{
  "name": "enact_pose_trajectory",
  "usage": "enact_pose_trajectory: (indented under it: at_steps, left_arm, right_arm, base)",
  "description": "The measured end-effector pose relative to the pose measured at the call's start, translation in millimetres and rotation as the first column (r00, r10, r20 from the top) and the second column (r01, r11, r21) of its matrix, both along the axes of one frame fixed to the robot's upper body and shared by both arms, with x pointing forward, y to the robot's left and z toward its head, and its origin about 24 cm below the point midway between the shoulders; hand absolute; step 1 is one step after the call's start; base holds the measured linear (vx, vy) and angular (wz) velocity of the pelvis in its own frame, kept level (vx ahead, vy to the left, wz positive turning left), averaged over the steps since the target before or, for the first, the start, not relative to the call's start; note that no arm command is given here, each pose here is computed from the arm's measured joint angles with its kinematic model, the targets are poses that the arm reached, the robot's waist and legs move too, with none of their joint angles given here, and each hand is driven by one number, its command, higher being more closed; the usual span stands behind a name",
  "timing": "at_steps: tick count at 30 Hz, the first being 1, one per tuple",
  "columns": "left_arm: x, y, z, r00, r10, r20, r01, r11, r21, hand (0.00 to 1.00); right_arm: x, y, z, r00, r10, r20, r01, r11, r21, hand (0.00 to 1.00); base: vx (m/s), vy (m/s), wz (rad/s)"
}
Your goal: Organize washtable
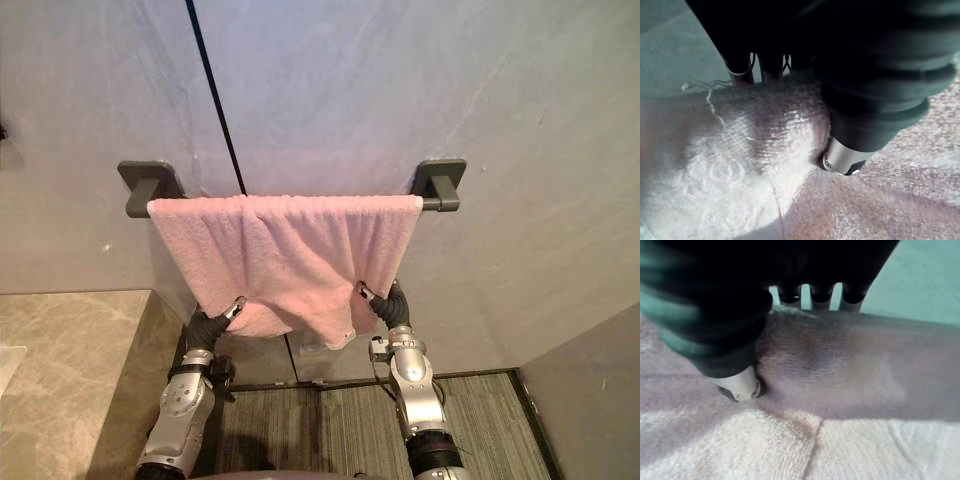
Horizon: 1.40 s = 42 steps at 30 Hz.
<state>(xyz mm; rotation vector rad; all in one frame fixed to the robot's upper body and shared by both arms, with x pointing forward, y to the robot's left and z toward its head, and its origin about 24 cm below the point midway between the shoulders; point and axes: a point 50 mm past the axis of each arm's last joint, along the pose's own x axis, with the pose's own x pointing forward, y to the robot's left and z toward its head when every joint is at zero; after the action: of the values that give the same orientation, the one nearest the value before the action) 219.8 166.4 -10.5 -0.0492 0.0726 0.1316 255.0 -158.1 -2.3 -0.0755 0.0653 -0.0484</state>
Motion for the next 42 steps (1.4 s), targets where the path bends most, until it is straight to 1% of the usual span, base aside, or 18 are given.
enact_pose_trajectory:
  at_steps: [4, 5, 8, 9, 12, 19, 21, 23, 25, 26, 29, 31, 32, 35, 38, 40, 41, 42]
  left_arm:
    - [-3.3, 2.2, -7.6, 0.999, 0.014, -0.039, -0.015, 1.0, -0.007, 0.0]
    - [-5.1, 2.6, -13.5, 0.997, 0.018, -0.072, -0.019, 1.0, -0.014, 0.0]
    - [-19.1, 5.5, -37.2, 0.978, 0.033, -0.205, -0.04, 0.999, -0.031, 0.0]
    - [-29.2, 6.7, -48.2, 0.963, 0.041, -0.266, -0.054, 0.998, -0.042, 0.0]
    - [-42.6, 8.4, -59.1, 0.942, 0.052, -0.33, -0.074, 0.996, -0.054, 0.0]
    - [-48.3, 13.2, -62.0, 0.935, 0.071, -0.347, -0.095, 0.994, -0.053, 0.0]
    - [-49.9, 16.7, -60.8, 0.934, 0.098, -0.344, -0.123, 0.991, -0.051, 0.0]
    - [-52.1, 27.7, -51.8, 0.94, 0.15, -0.306, -0.172, 0.984, -0.048, 0.0]
    - [-51.6, 37.1, -37.9, 0.95, 0.193, -0.245, -0.209, 0.977, -0.043, 0.0]
    - [-51.5, 43.0, -25.4, 0.954, 0.232, -0.19, -0.245, 0.969, -0.045, 0.0]
    - [-47.3, 50.5, 5.4, 0.959, 0.279, -0.046, -0.282, 0.956, -0.078, 0.0]
    - [-46.3, 50.9, 18.8, 0.959, 0.281, 0.021, -0.278, 0.956, -0.094, 0.0]
    - [-44.0, 50.4, 31.8, 0.957, 0.28, 0.08, -0.271, 0.956, -0.109, 0.0]
    - [-43.4, 50.3, 55.4, 0.938, 0.293, 0.184, -0.272, 0.953, -0.131, 0.0]
    - [-45.2, 53.1, 71.2, 0.919, 0.304, 0.252, -0.279, 0.951, -0.132, 0.0]
    - [-47.5, 55.4, 88.6, 0.893, 0.312, 0.323, -0.282, 0.95, -0.136, 0.0]
    - [-49.0, 53.9, 104.2, 0.869, 0.302, 0.391, -0.263, 0.953, -0.152, 0.0]
    - [-49.6, 52.4, 114.5, 0.85, 0.285, 0.442, -0.238, 0.958, -0.161, 0.0]
  right_arm:
    - [-10.0, -6.3, -19.5, 0.994, -0.044, -0.104, 0.043, 0.999, -0.005, 0.0]
    - [-16.9, -9.3, -32.1, 0.983, -0.059, -0.174, 0.058, 0.998, -0.009, 0.0]
    - [-31.8, -12.1, -50.1, 0.959, -0.077, -0.273, 0.076, 0.997, -0.014, 0.0]
    - [-38.6, -14.6, -55.1, 0.95, -0.096, -0.297, 0.094, 0.995, -0.019, 0.0]
    - [-46.7, -17.5, -60.8, 0.938, -0.114, -0.327, 0.112, 0.993, -0.025, 0.0]
    - [-50.9, -22.4, -62.9, 0.929, -0.157, -0.336, 0.159, 0.987, -0.022, 0.0]
    - [-55.7, -29.1, -64.6, 0.919, -0.192, -0.344, 0.197, 0.98, -0.021, 0.0]
    - [-62.6, -39.8, -62.7, 0.906, -0.26, -0.335, 0.27, 0.963, -0.018, 0.0]
    - [-65.5, -51.4, -52.8, 0.903, -0.317, -0.29, 0.323, 0.946, -0.026, 0.0]
    - [-65.6, -59.3, -42.4, 0.902, -0.356, -0.242, 0.36, 0.932, -0.029, 0.0]
    - [-64.3, -75.8, -11.8, 0.893, -0.439, -0.103, 0.439, 0.898, -0.023, 0.0]
    - [-61.7, -79.6, 4.4, 0.887, -0.461, -0.033, 0.462, 0.887, 0.004, 0.0]
    - [-59.9, -80.8, 23.3, 0.881, -0.47, 0.054, 0.467, 0.883, 0.055, 0.0]
    - [-58.8, -79.2, 63.1, 0.852, -0.468, 0.236, 0.45, 0.884, 0.128, 0.0]
    - [-59.9, -77.5, 91.3, 0.815, -0.448, 0.368, 0.414, 0.894, 0.17, 0.0]
    - [-61.2, -72.7, 119.3, 0.767, -0.411, 0.492, 0.357, 0.911, 0.205, 0.0]
    - [-62.5, -68.2, 141.1, 0.722, -0.369, 0.585, 0.293, 0.93, 0.224, 0.0]
    - [-63.2, -63.9, 152.0, 0.695, -0.338, 0.634, 0.24, 0.941, 0.238, 0.0]
  base:
    - [0.0, 0.0, 0.0]
    - [0.0, 0.0, 0.0]
    - [0.01, -0.009, -0.02]
    - [0.02, -0.023, -0.06]
    - [0.0, 0.0, 0.0]
    - [-0.04, -0.009, 0.0]
    - [-0.05, -0.011, 0.0]
    - [-0.04, -0.017, -0.01]
    - [0.0, 0.0, 0.0]
    - [-0.02, -0.016, -0.03]
    - [0.0, 0.0, 0.0]
    - [0.0, 0.0, -0.07]
    - [0.0, 0.0, -0.1]
    - [0.0, -0.004, -0.05]
    - [0.0, 0.0, 0.0]
    - [0.0, 0.0, 0.0]
    - [0.0, 0.0, 0.0]
    - [0.0, 0.0, 0.0]
